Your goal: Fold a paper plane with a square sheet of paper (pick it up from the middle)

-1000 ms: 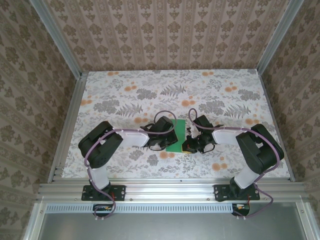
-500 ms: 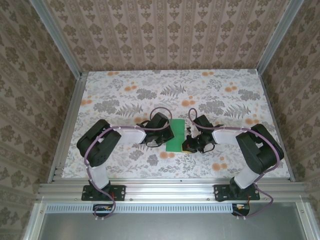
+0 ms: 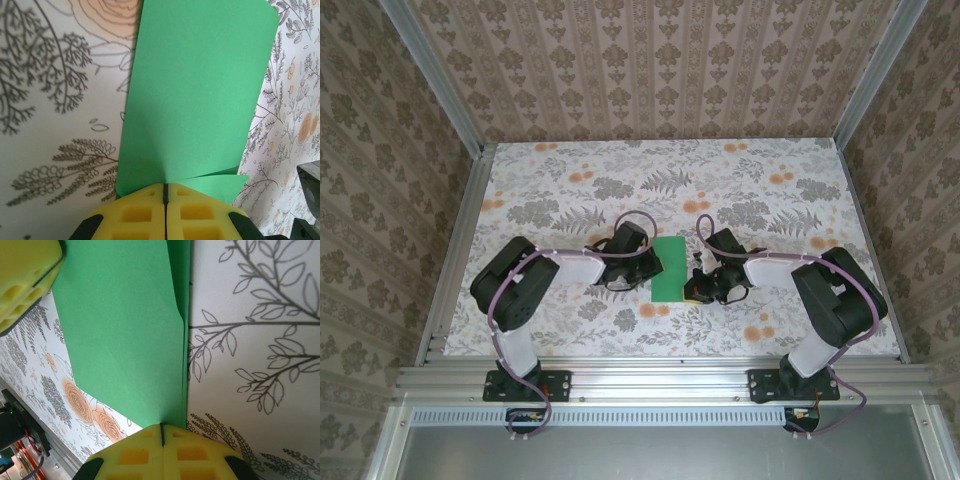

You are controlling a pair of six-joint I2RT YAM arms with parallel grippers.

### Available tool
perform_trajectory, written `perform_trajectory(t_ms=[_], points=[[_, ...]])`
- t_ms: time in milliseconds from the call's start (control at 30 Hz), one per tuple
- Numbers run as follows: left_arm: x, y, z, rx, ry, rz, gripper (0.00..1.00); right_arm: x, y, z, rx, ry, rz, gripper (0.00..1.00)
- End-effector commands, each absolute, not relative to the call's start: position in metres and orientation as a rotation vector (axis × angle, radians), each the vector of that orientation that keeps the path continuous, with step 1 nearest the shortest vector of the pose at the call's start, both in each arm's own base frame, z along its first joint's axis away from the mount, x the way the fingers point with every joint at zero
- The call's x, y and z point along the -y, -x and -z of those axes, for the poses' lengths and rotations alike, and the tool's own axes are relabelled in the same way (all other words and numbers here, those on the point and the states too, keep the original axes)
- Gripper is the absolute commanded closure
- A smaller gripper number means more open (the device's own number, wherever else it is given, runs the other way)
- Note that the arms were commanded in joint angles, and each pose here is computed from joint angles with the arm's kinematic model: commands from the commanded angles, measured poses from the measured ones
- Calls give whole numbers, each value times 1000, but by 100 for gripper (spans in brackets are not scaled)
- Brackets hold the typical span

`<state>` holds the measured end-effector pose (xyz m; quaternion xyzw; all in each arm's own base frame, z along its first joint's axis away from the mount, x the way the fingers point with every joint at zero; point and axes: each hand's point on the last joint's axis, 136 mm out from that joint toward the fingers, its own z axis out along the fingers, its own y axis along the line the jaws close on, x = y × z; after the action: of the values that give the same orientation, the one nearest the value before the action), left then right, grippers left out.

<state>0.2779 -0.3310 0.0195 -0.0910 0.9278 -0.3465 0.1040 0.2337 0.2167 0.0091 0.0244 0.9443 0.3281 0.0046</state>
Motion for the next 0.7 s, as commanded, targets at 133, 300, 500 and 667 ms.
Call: perform_trajectory(t_ms=[133, 300, 500, 667], points=[[276, -297, 6, -2742, 355, 773, 91, -187, -203, 23, -3143, -187, -808, 98], [274, -306, -7, -2714, 352, 811, 90, -190, -206, 20, -3134, -183, -833, 98], [279, -307, -40, -2671, 272, 851, 88, -196, -213, 13, -3110, -181, -865, 97], [300, -291, -63, -2651, 170, 905, 87, -199, -217, 10, -3094, -180, -879, 96]])
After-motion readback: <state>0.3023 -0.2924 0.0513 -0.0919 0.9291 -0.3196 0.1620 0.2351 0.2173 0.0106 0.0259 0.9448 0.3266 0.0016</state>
